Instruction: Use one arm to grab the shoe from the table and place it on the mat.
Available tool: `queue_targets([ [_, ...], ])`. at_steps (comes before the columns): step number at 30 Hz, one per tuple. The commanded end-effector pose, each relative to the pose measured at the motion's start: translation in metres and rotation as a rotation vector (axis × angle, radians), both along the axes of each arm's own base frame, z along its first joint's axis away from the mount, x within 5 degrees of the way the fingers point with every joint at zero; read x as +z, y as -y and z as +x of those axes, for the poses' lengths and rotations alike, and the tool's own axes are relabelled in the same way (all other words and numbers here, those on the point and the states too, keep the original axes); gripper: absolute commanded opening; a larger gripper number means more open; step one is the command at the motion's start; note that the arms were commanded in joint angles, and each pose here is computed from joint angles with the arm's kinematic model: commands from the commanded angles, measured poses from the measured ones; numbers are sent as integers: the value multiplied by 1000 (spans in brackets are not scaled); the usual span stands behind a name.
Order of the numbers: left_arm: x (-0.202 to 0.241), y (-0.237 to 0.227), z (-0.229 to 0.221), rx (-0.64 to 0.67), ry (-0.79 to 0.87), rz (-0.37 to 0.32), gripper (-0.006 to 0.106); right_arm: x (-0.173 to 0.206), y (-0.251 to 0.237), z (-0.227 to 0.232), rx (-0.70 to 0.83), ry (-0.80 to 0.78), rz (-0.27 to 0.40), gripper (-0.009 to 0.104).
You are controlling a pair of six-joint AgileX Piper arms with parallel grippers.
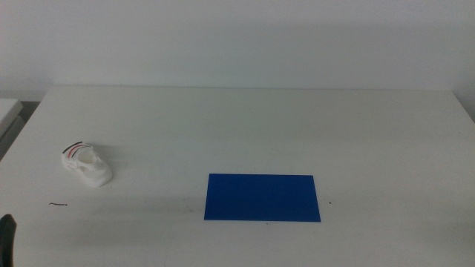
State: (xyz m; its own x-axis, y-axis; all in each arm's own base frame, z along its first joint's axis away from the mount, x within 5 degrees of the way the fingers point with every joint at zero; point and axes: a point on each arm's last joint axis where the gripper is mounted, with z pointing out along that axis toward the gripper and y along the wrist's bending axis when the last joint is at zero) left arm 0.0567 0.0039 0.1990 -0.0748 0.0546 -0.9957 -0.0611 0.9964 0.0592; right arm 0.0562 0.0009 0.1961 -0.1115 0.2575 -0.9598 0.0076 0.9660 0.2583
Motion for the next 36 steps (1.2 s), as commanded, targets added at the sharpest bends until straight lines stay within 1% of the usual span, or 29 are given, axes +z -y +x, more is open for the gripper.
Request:
queue_targets([
  [1, 10, 0, 3, 2, -17, -12, 94, 0, 0, 0, 2, 11, -10, 79],
  [3, 37, -1, 13, 13, -102, -30, 94, 0, 0, 0, 2, 11, -10, 79],
  [4, 50, -2, 20, 20, -148, -56, 94, 0, 0, 0, 2, 11, -10, 79],
  [6, 83, -3, 41, 27, -269, -140, 94, 0, 0, 0, 2, 11, -10, 79],
  [9, 123, -5, 79, 22, -378, -199, 94, 0, 0, 0, 2, 11, -10, 79],
  [12, 144, -8, 115, 59, -509, -306, 94, 0, 0, 0, 2, 11, -10, 79],
  [13, 148, -9, 124, 74, -548, -329, 94, 0, 0, 0, 2, 11, -10, 79],
  [16, 157, -14, 158, 156, -672, -432, 94, 0, 0, 0, 2, 11, -10, 79],
  [19, 157, -18, 185, 259, -790, -562, 94, 0, 0, 0, 2, 11, -10, 79],
  [21, 154, -19, 206, 306, -837, -623, 94, 0, 0, 0, 2, 11, -10, 79],
  [24, 142, -21, 230, 383, -923, -698, 94, 0, 0, 0, 2, 11, -10, 79],
  [27, 121, -21, 254, 434, -1001, -728, 94, 0, 0, 0, 2, 11, -10, 79],
  [29, 103, -20, 266, 492, -1055, -757, 94, 0, 0, 0, 2, 11, -10, 79],
  [33, 71, -18, 292, 542, -1114, -762, 94, 0, 0, 0, 2, 11, -10, 79],
  [36, 53, -15, 310, 546, -1145, -764, 94, 0, 0, 0, 2, 11, -10, 79],
])
